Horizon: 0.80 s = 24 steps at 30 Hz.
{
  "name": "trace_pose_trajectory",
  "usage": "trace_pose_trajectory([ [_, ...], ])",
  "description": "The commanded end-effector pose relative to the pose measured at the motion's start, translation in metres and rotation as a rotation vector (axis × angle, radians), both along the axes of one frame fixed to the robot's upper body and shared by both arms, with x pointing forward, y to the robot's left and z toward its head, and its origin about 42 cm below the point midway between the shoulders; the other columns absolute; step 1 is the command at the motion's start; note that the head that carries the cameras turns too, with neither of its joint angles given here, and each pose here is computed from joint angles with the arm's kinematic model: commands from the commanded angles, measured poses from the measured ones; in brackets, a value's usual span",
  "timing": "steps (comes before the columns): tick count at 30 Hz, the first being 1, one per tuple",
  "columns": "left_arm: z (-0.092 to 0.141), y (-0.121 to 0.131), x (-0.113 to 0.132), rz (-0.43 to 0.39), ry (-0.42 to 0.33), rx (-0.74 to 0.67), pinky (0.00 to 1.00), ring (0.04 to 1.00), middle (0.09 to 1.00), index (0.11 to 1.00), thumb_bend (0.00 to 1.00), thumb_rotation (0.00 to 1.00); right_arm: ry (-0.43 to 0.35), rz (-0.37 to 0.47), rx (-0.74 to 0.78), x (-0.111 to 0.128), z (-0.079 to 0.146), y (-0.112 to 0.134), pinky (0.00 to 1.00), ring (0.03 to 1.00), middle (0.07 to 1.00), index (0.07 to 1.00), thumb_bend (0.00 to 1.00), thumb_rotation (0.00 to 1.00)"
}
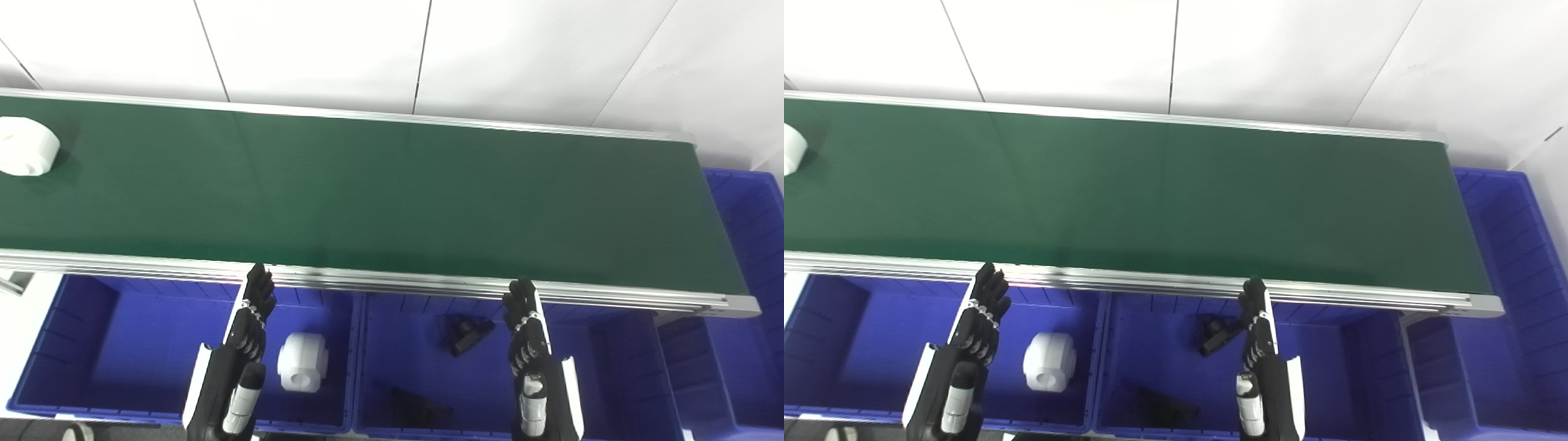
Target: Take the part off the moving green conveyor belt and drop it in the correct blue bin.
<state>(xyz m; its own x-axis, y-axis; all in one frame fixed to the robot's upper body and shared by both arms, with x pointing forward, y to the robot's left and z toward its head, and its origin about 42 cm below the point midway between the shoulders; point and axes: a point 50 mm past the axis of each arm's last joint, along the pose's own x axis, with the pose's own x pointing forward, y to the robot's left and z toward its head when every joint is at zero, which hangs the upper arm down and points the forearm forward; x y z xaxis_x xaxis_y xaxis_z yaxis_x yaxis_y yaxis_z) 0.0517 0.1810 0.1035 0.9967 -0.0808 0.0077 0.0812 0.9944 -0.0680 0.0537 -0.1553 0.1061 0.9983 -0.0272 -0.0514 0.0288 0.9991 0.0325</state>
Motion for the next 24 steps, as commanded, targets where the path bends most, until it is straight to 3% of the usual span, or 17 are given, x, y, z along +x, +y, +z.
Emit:
trace_pose_trajectory([
  [1, 0.0049, 0.0004, 0.0031, 0.003, -0.035, -0.002, 1.00, 1.000, 1.000, 1.000, 0.76, 0.91, -0.013, 0.000, 0.007, 0.0014, 0.0028, 0.0017, 1.00, 0.982, 0.984, 0.999, 0.93, 1.00],
  [24, 0.0038, 0.0011, 0.0032, -0.002, -0.026, 0.013, 1.00, 1.000, 1.000, 1.000, 0.79, 0.91, -0.011, 0.017, -0.005, 0.0016, 0.0009, 0.0008, 1.00, 0.984, 0.983, 0.999, 0.91, 1.00],
])
